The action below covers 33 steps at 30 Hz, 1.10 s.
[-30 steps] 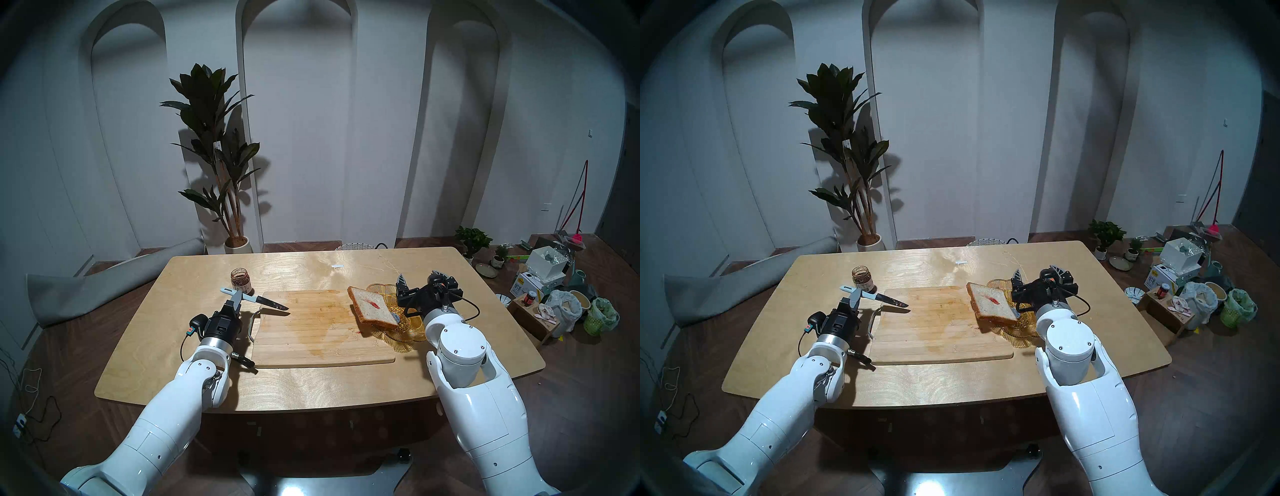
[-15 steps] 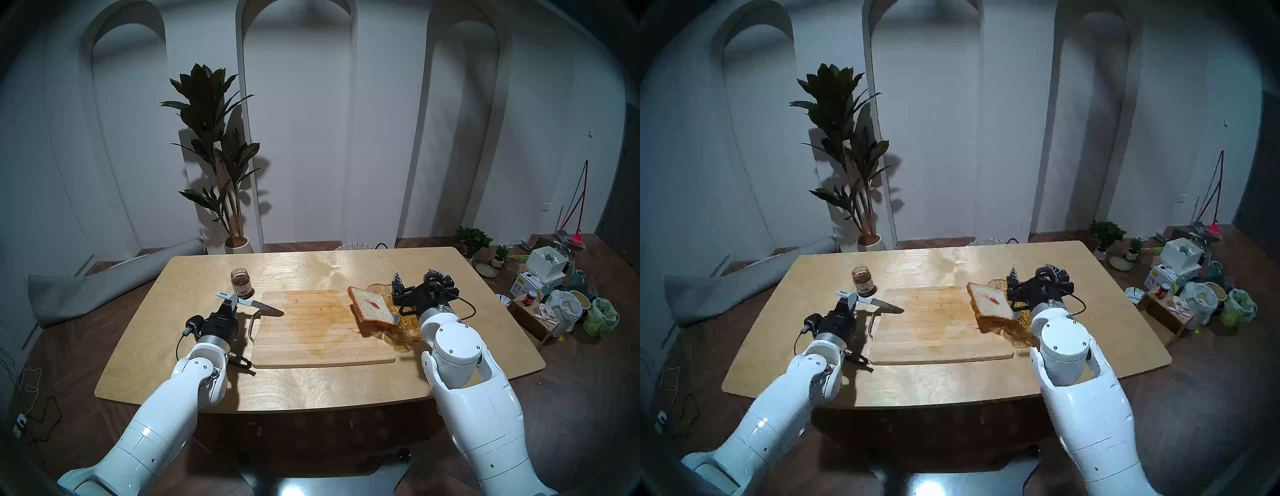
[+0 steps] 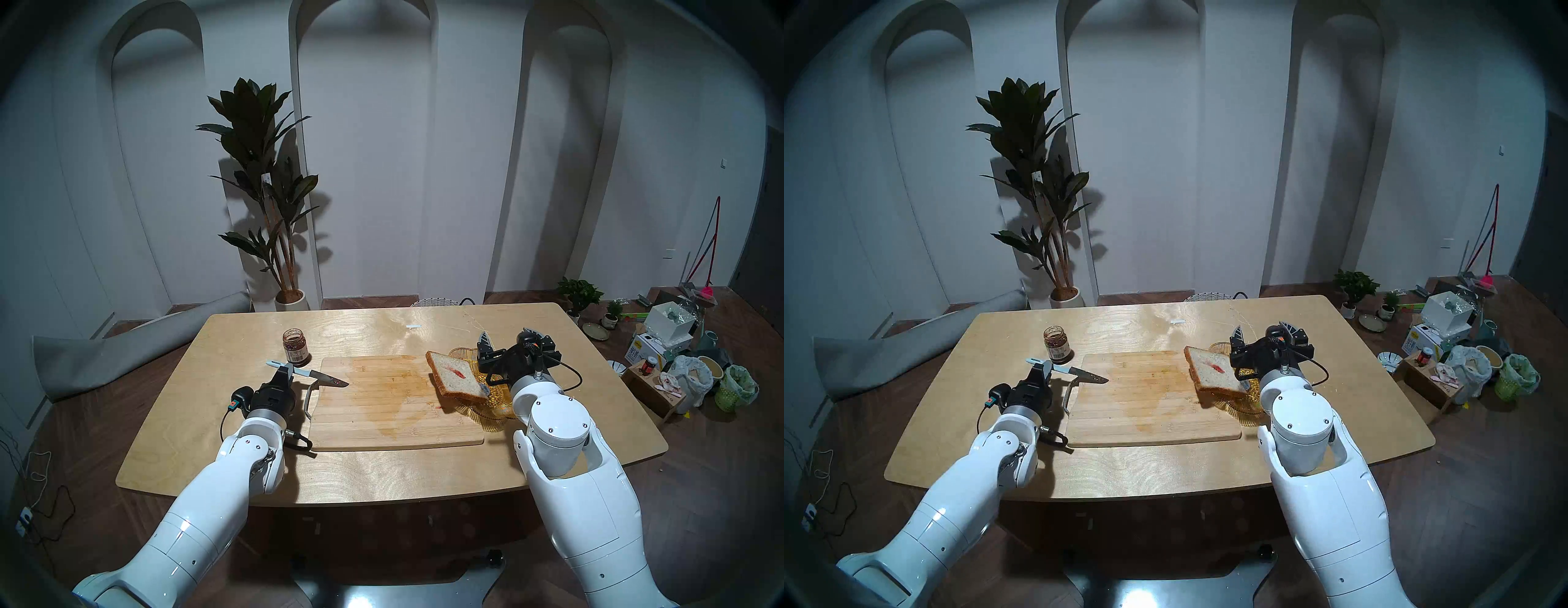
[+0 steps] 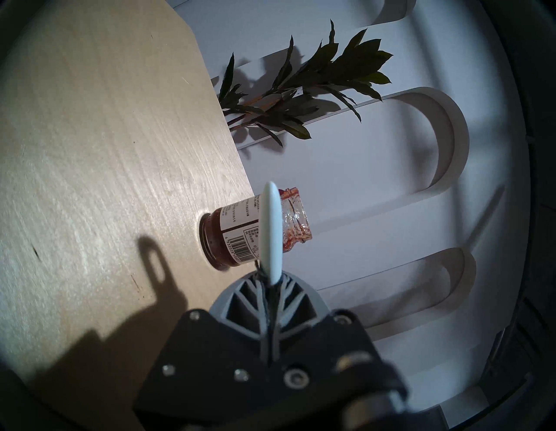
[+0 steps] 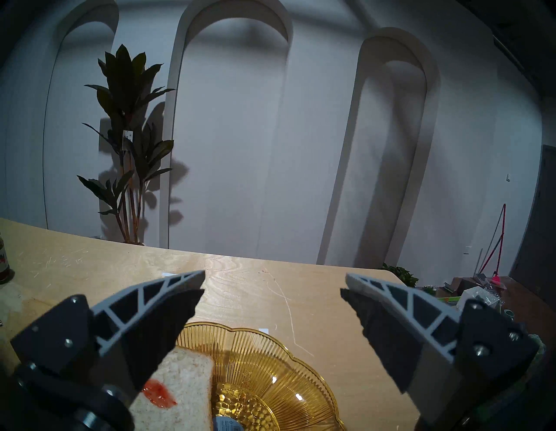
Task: Spread jam over the slice of bread with the knife
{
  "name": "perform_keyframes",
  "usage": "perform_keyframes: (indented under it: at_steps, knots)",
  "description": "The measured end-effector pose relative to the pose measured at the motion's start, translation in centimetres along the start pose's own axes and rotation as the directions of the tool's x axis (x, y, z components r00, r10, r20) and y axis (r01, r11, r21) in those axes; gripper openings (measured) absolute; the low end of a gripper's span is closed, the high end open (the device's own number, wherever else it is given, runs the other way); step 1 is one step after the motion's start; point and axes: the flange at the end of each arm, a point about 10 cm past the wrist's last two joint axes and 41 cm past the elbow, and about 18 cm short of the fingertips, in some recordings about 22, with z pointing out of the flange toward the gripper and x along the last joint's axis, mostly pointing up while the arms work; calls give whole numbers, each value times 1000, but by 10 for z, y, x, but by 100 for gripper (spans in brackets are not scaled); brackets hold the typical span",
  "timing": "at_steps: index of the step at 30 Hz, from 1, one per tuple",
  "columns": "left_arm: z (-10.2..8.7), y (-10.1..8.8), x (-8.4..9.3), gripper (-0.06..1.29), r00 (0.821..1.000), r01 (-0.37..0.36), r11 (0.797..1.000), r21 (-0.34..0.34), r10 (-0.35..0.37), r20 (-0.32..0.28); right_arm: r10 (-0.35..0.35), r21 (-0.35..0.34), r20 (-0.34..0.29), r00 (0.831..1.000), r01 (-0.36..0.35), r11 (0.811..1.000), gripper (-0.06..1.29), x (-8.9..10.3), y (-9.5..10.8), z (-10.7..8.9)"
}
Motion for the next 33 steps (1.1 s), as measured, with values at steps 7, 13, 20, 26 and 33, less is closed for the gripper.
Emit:
perform_keyframes:
  at_steps: [7, 13, 20, 26, 33]
  knots:
    - [0, 1, 0, -3, 1000, 3, 1000, 11, -3, -9, 2, -1, 6, 1000, -2, 1000, 122, 1, -2, -3]
    - [-5, 2, -3, -3, 999, 19, 999, 31, -18, -33, 3, 0, 7, 1000, -3, 1000, 122, 4, -5, -6]
    - [-12, 4, -10, -3, 999, 22, 999, 46, -20, -42, 4, 4, 2, 1000, -4, 1000, 122, 7, -9, -8]
    - [-14, 7, -17, -3, 999, 14, 998, 57, -11, -46, 4, 7, -1, 1000, -4, 1000, 122, 9, -11, -8]
    - [-15, 9, -21, -3, 998, 7, 997, 75, -3, -59, 6, 8, -4, 1000, -6, 1000, 122, 11, -12, -9]
